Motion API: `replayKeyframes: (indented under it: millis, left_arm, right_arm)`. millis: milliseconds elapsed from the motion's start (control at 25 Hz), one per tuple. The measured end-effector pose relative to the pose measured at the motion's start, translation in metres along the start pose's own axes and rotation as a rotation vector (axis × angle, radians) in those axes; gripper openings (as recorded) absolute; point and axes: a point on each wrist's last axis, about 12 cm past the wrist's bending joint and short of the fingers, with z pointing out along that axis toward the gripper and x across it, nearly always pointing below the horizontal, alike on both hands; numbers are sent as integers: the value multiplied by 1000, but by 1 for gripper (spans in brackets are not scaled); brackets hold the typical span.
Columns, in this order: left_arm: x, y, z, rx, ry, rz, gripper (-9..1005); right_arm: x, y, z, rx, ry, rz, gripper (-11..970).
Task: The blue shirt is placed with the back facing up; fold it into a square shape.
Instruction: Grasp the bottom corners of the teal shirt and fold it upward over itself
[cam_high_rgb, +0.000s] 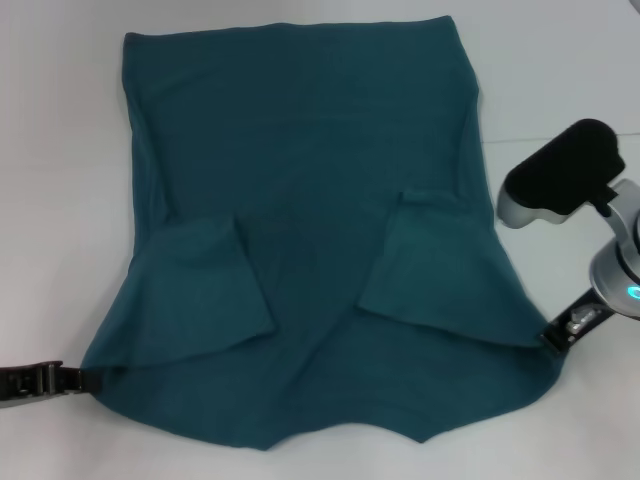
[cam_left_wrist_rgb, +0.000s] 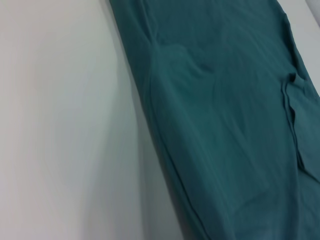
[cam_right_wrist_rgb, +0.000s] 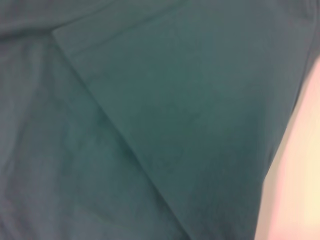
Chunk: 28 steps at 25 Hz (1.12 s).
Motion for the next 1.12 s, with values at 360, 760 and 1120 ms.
replayKeyframes:
  millis: [360,760,1120]
  left_arm:
    - [5,-1,-2,21,24,-11,2]
    - [11,-5,-5,70,59,-49,2]
    - [24,-9,-7,126,110,-117,3]
  right_arm:
    - [18,-12,0,-22,41,111,2]
    - [35,-19,4,-30,64,183,2]
    - [44,-24,5,-55,69,187,2]
